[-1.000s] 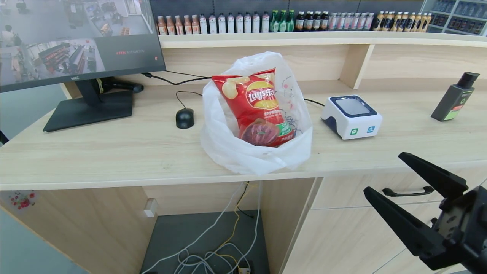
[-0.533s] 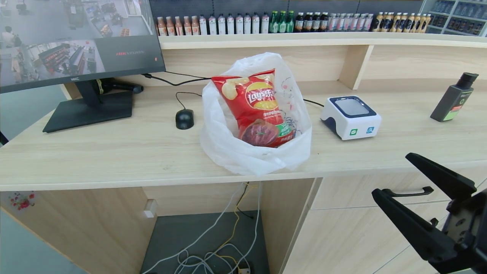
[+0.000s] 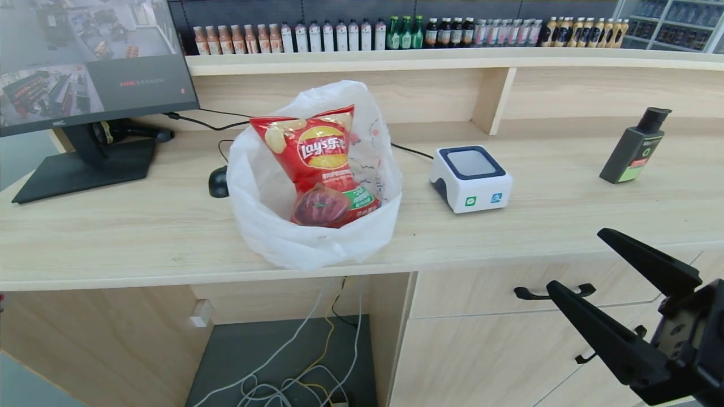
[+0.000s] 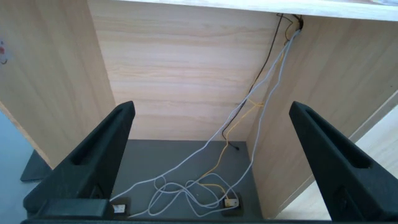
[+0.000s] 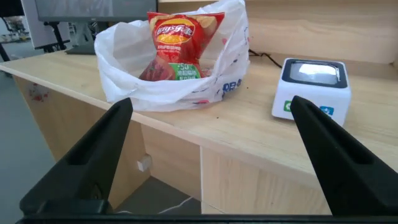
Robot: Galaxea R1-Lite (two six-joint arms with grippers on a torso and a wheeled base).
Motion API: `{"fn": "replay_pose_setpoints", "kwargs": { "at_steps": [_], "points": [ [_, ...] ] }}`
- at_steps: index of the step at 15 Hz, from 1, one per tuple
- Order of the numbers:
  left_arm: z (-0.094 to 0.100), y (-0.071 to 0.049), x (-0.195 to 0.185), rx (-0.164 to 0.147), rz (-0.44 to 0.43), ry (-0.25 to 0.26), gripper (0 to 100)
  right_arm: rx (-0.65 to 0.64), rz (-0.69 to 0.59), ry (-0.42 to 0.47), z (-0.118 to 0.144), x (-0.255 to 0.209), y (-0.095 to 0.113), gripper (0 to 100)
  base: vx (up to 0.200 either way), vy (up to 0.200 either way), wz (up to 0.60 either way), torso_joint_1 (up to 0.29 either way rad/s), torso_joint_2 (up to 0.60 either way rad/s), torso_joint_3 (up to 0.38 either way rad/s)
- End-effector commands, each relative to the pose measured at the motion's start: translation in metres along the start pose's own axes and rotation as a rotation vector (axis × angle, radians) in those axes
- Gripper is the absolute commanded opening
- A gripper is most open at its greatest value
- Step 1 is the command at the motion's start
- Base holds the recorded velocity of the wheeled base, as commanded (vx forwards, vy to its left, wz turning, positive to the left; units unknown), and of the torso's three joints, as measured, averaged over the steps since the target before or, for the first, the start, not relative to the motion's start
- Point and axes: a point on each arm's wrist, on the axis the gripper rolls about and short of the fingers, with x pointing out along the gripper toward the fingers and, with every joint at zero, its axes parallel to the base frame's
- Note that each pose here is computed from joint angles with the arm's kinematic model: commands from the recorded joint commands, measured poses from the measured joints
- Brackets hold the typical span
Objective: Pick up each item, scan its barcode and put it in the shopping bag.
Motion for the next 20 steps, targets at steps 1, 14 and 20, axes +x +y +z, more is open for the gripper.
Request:
{"fn": "replay_pose_setpoints", "kwargs": {
  "at_steps": [1, 14, 20],
  "points": [
    [0.0000, 0.0000, 0.0000, 0.000, 0.001, -0.001, 100, -0.001, 0.001, 0.006, -0.0013, 0.0011, 0.0003, 100, 0.000, -0.200, 0.00, -0.007, 0.00, 0.002],
    [0.0000, 0.0000, 0.0000, -0.002, 0.001, -0.001, 100, -0.012, -0.007, 0.030, -0.0054, -0.0020, -0.0010, 100, 0.000, -0.200, 0.00, 0.003, 0.00, 0.002],
    [0.0000, 0.0000, 0.0000, -0.002, 0.001, -0.001, 100, -0.022, -0.010, 0.031, -0.0058, -0.0018, -0.0015, 100, 0.000, -0.200, 0.00, 0.005, 0.00, 0.002]
  ]
}}
